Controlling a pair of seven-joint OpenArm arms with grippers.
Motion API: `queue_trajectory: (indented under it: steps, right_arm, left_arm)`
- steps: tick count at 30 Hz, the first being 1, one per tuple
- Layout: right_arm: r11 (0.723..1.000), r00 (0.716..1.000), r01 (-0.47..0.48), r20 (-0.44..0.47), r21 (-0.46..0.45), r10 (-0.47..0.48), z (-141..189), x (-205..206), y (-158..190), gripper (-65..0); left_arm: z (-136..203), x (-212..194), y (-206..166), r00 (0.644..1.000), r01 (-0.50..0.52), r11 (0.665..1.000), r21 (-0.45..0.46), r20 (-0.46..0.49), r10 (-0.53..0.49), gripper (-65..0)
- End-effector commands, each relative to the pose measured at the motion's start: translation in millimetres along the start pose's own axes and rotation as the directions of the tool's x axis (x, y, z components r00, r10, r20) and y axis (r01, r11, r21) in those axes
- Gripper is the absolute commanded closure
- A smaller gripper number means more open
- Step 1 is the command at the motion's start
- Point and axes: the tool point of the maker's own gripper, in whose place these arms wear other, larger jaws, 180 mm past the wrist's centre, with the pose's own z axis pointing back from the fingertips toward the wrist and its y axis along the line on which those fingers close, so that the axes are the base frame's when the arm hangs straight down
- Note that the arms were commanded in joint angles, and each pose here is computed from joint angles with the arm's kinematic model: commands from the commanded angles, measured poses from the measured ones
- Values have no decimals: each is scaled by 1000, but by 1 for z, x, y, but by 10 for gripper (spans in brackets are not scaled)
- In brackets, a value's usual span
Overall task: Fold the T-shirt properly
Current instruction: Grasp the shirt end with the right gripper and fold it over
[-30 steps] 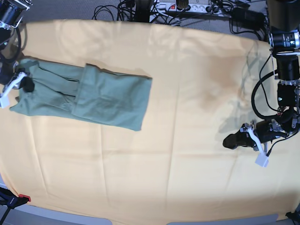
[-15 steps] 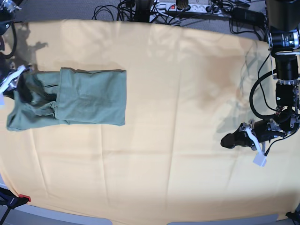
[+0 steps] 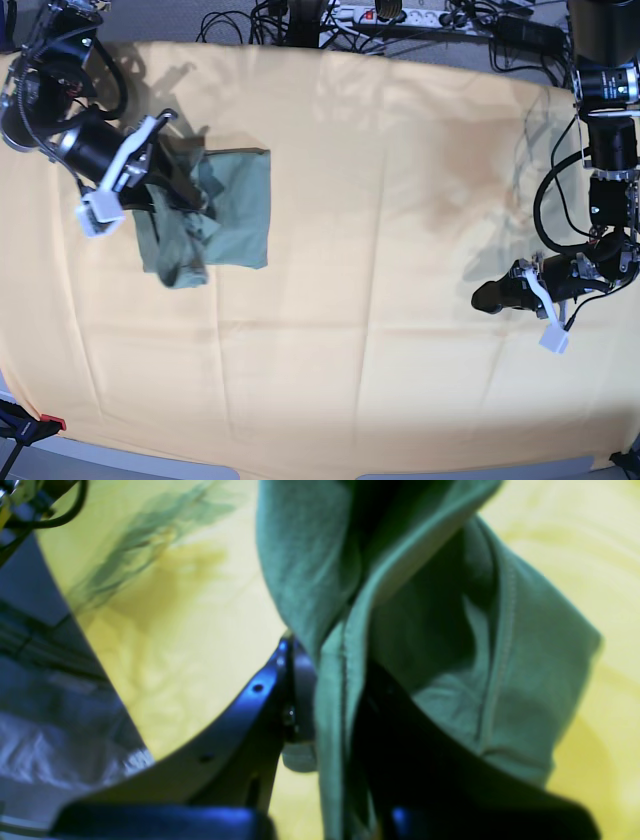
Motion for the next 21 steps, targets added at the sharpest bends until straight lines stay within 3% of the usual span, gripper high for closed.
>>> queue_trajectory:
  steps: [1,7,10,11,14,15,18,21]
  right_arm:
    - [999,998,-49,43,13,48,-4,15,4,0]
    - [982,981,-187,60,12,186,-37,22,21,0]
    - [976,977,-212,40,55,210,-53,17,31,0]
    - [975,978,-209,34,77,207,-59,15,34,-71]
    - [968,976,-216,31,124,214,-72,16,41,-378]
    - [965,974,-227,40,131,224,-74,20,43,-432]
    - [958,966,-253,89,136,243,-75,40,43,-446]
    - [954,955,-287,105,84,277,-72,56,28,-446]
  left_arm:
    - [9,26,-4,997,38,999,-7,63,-38,0]
    - [9,26,-4,997,38,999,-7,63,-37,0]
    - [9,26,-5,997,38,999,-7,64,-37,0]
    - [9,26,-4,997,38,999,-7,64,-38,0]
    - [9,26,-4,997,38,999,-7,64,-38,0]
    - [9,26,-4,997,39,999,-7,63,-38,0]
    - [9,28,-5,997,39,999,-7,70,-38,0]
    - [10,29,-4,996,40,999,-6,76,-40,0]
